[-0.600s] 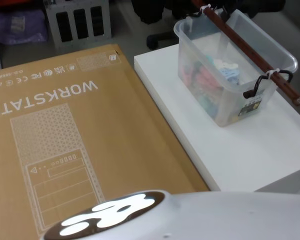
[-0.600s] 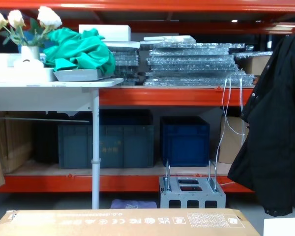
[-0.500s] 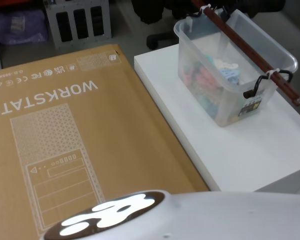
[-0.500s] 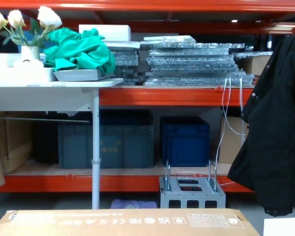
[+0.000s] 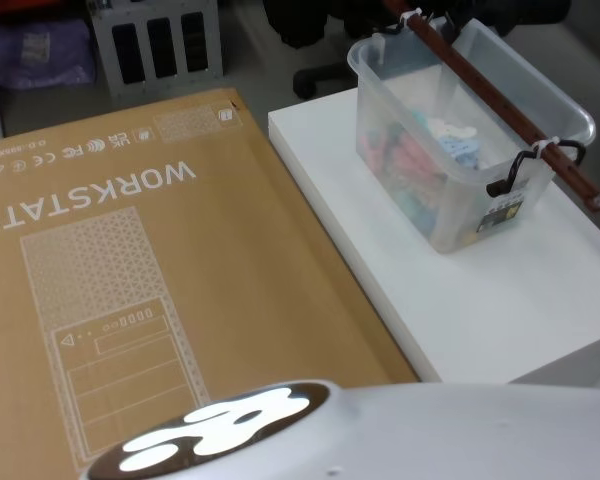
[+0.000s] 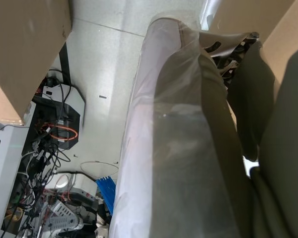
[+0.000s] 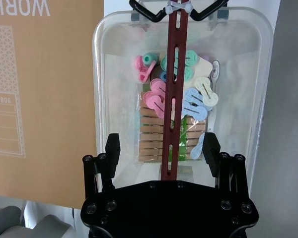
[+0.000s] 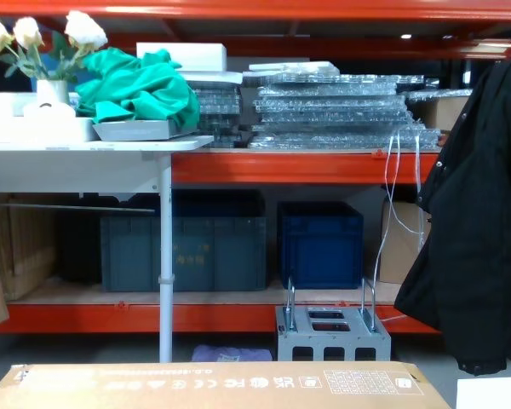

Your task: Use one hand to grasp the basket and place it at the designated location.

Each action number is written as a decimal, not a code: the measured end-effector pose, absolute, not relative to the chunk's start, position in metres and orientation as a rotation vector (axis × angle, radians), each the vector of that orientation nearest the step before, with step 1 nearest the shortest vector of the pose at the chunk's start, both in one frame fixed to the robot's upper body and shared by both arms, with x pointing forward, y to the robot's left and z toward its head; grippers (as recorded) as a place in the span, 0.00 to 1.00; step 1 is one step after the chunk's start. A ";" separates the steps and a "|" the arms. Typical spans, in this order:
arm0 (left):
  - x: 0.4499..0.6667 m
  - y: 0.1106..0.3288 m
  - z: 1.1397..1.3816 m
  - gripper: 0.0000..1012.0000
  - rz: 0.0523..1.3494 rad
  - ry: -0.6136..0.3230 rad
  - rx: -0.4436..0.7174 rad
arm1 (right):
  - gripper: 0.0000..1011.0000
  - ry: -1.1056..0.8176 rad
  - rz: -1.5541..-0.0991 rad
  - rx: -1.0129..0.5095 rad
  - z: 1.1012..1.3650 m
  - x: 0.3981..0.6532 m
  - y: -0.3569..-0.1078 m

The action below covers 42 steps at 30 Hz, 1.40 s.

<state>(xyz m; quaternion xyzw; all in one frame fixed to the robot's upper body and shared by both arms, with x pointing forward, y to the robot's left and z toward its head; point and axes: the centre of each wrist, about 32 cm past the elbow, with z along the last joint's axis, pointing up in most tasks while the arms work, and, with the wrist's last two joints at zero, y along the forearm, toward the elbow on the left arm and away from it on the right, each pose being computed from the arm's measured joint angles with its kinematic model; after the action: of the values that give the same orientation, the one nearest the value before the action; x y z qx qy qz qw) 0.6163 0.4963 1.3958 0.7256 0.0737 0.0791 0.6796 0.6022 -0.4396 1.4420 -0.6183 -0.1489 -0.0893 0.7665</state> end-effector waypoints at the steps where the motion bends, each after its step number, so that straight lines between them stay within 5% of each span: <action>1: 0.616 0.496 1.396 0.00 0.178 0.165 1.629 | 0.99 -0.323 -0.194 -1.343 1.442 0.602 -0.440; 28: 0.616 0.496 1.396 0.00 0.178 0.166 1.629 | 0.99 -0.320 -0.193 -1.345 1.441 0.603 -0.439; 42: 0.616 0.496 1.396 0.00 0.178 0.165 1.629 | 0.99 -0.198 -0.127 -1.392 1.418 0.632 -0.433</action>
<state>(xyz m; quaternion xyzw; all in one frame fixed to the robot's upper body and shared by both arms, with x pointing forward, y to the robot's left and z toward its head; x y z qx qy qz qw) 0.6163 0.4963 1.3958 0.7255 0.0736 0.0791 0.6796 0.6318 -0.4330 1.4177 -0.6395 -0.0911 -0.0582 0.7611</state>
